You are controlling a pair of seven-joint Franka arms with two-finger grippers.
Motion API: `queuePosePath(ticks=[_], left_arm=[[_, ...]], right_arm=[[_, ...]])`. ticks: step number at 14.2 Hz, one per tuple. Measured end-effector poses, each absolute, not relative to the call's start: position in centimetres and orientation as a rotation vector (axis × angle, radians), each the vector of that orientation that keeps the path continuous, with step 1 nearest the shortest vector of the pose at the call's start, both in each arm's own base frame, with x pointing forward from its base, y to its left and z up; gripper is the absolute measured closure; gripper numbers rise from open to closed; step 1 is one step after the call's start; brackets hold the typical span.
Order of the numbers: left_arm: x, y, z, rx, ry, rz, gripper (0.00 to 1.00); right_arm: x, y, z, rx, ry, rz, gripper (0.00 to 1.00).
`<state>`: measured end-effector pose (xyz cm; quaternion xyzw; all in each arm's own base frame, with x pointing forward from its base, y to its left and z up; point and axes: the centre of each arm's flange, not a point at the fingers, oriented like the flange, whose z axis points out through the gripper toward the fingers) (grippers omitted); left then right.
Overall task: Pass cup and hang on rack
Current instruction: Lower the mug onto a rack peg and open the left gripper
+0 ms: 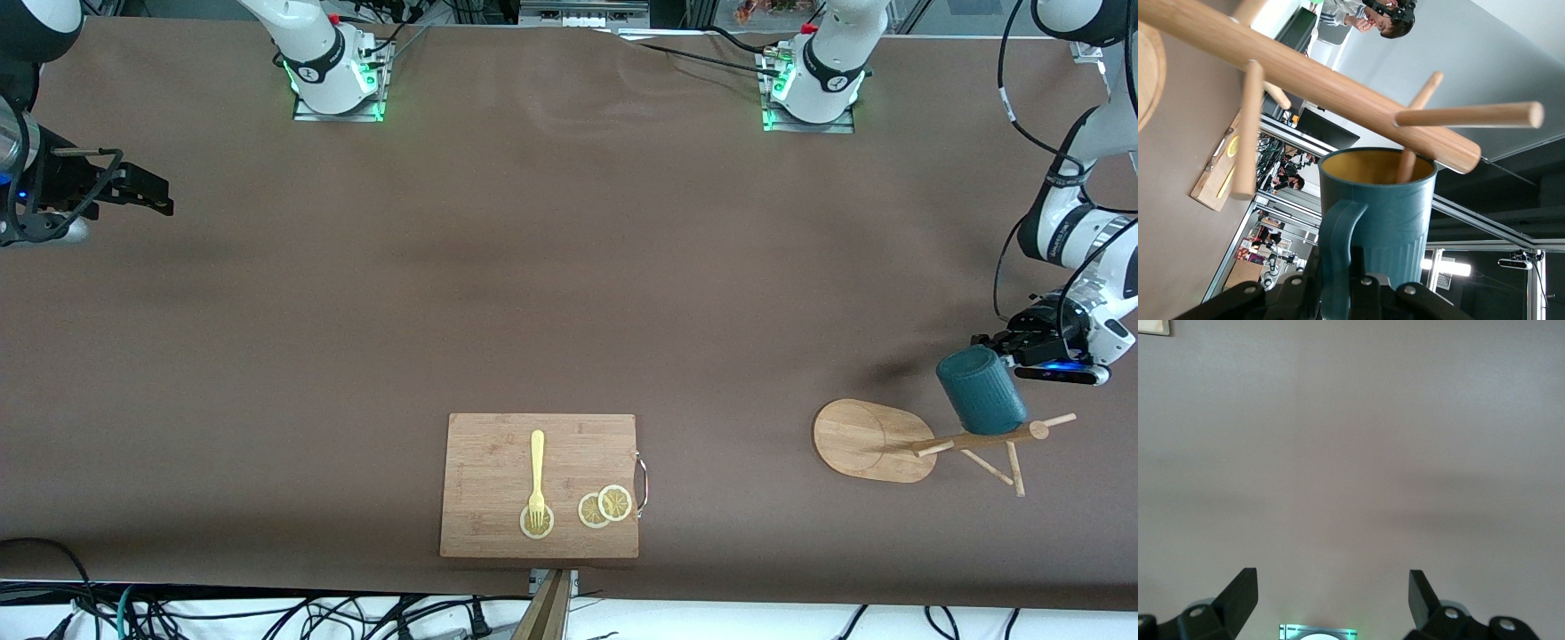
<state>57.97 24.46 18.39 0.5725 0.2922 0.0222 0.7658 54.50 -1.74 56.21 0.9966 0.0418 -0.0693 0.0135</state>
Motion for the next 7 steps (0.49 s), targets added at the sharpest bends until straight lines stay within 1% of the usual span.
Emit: queuePosePath(ticks=[5, 6, 7], left_arm=[[57.92, 24.54, 17.56, 1.238, 0.642, 0.043, 0.81], [57.89, 24.64, 17.50, 1.238, 0.644, 0.044, 0.76], [57.83, 24.78, 17.41, 1.237, 0.646, 0.046, 0.66]], right_arm=[[54.50, -1.74, 56.21, 3.104, 0.130, -0.216, 0.00], [54.50, -1.74, 56.21, 3.104, 0.130, -0.216, 0.00], [54.50, -1.74, 56.21, 3.104, 0.130, -0.216, 0.00]])
